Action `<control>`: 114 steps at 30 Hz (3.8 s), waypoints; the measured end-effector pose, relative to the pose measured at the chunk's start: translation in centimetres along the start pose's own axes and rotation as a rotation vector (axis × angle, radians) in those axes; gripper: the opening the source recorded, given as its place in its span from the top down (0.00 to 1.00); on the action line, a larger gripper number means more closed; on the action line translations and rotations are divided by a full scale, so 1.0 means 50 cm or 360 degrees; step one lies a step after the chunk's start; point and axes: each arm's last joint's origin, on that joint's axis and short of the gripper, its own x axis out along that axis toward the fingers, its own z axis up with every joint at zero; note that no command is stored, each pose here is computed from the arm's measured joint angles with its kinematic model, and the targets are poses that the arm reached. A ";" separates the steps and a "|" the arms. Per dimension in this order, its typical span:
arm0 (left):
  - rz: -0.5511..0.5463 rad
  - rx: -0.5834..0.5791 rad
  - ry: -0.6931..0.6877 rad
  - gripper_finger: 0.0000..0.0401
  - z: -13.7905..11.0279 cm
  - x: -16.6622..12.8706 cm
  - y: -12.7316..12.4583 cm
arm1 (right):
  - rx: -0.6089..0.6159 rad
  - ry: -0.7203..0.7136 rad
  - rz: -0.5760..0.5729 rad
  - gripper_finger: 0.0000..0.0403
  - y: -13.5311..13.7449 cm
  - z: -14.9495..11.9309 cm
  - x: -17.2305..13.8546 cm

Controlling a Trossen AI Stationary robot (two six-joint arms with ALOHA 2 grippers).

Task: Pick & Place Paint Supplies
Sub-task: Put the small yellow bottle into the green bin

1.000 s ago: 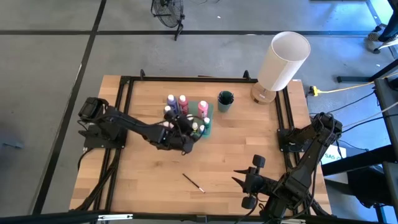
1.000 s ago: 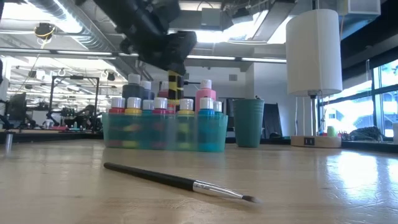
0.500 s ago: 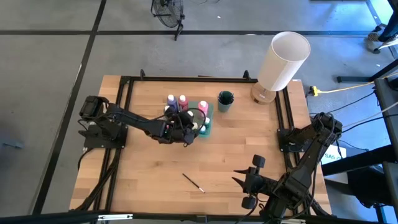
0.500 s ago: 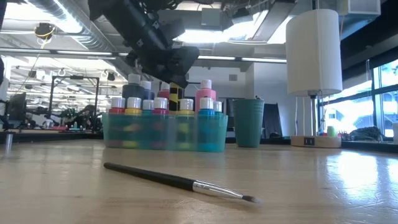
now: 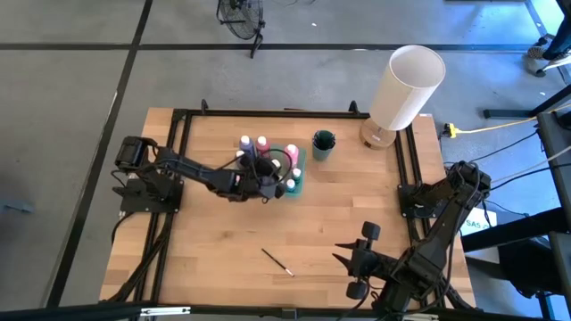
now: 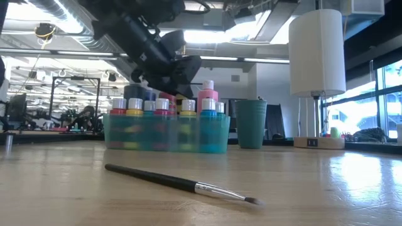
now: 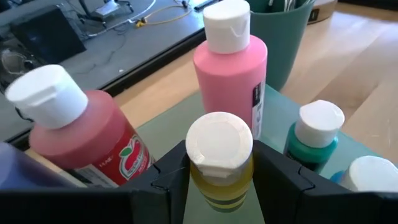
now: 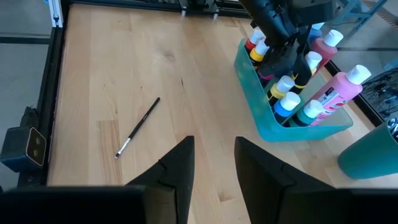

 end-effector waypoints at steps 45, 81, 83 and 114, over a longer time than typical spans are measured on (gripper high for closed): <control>-0.0018 -0.0162 -0.0076 0.65 0.039 -0.010 -0.016 | -0.0018 0.0020 -0.0009 0.71 -0.003 0.001 0.004; 0.0154 -0.0063 0.0034 0.65 0.041 -0.061 -0.026 | -0.0027 0.0026 -0.0012 0.71 -0.002 -0.001 0.006; 0.0157 -0.0075 0.0034 0.65 0.039 -0.062 -0.026 | -0.0027 0.0026 -0.0012 0.71 -0.002 -0.001 0.006; 0.0178 -0.0082 0.0003 0.65 0.002 -0.065 -0.039 | -0.0025 0.0025 -0.0011 0.71 -0.001 -0.001 0.006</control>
